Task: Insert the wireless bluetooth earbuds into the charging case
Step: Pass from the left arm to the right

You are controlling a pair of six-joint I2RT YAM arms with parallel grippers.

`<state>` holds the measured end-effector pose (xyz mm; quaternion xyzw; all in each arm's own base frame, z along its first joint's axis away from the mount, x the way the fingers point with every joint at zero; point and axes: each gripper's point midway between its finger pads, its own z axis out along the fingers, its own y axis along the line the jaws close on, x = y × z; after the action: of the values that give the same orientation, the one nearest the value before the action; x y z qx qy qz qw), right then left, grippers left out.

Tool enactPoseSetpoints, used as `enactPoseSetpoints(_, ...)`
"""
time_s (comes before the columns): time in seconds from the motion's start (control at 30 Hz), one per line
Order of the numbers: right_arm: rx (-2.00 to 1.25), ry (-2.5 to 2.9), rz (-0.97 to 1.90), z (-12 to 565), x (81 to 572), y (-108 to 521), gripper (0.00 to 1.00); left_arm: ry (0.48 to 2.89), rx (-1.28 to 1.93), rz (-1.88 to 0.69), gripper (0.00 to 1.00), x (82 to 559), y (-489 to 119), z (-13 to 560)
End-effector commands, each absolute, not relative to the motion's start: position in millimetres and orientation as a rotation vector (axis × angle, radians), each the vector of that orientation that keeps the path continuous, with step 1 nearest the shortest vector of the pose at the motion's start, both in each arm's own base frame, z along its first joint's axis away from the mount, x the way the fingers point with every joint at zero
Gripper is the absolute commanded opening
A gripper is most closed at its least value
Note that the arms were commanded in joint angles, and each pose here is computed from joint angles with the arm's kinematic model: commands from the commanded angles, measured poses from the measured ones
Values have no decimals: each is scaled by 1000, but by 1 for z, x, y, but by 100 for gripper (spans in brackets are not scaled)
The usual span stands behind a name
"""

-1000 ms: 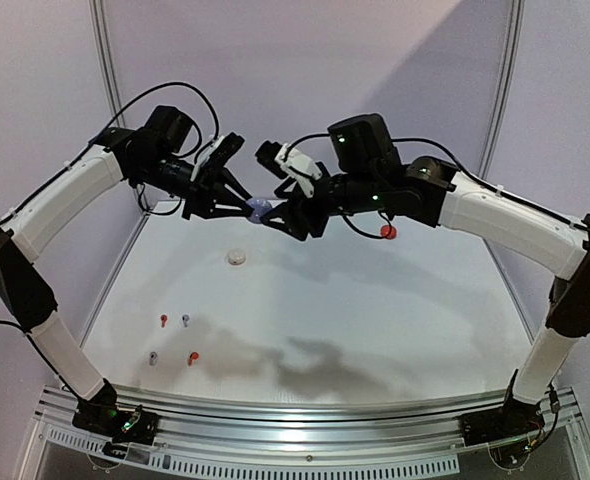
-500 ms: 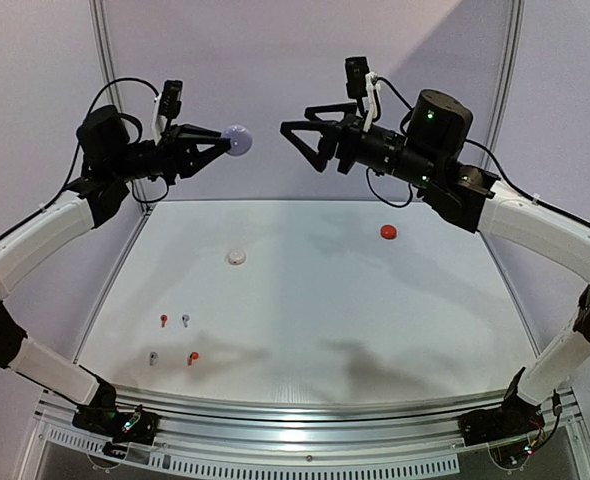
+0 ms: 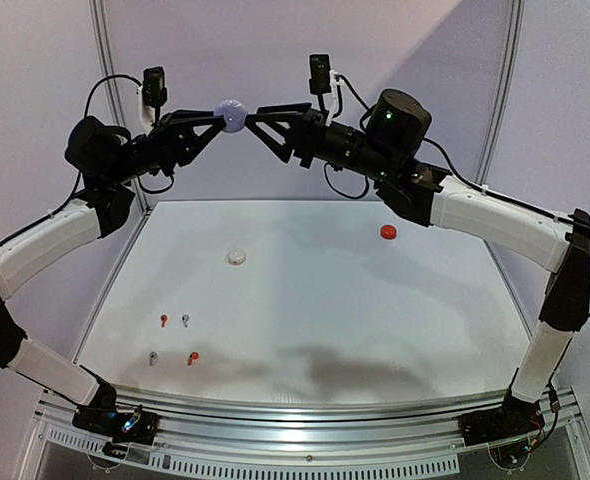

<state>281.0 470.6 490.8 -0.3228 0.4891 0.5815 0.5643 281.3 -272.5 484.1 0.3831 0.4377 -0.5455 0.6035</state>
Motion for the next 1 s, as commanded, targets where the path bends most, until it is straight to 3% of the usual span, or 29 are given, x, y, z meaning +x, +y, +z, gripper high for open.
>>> enactPoseSetpoints(0.0,-777,1108,1414,497,274,478,53,1000,888,-1291,0,278,-277,481)
enactPoseSetpoints(0.23,-814,1123,1421,496,275,486,44,996,892,-1291,0,278,-279,479)
enactPoseSetpoints(0.57,-859,1139,1426,491,275,493,8,983,908,-1284,0,276,-279,477)
enactPoseSetpoints(0.8,-893,1174,1370,485,274,491,0,997,919,-1271,0,279,-280,470)
enactPoseSetpoints(0.83,-901,1195,1353,482,275,491,0,1000,933,-1260,8,279,-280,467)
enactPoseSetpoints(0.93,-920,1248,1275,475,277,485,0,992,1031,-1198,51,276,-281,448)
enactPoseSetpoints(0.97,-922,1270,1246,474,278,481,0,988,1079,-1172,59,274,-282,440)
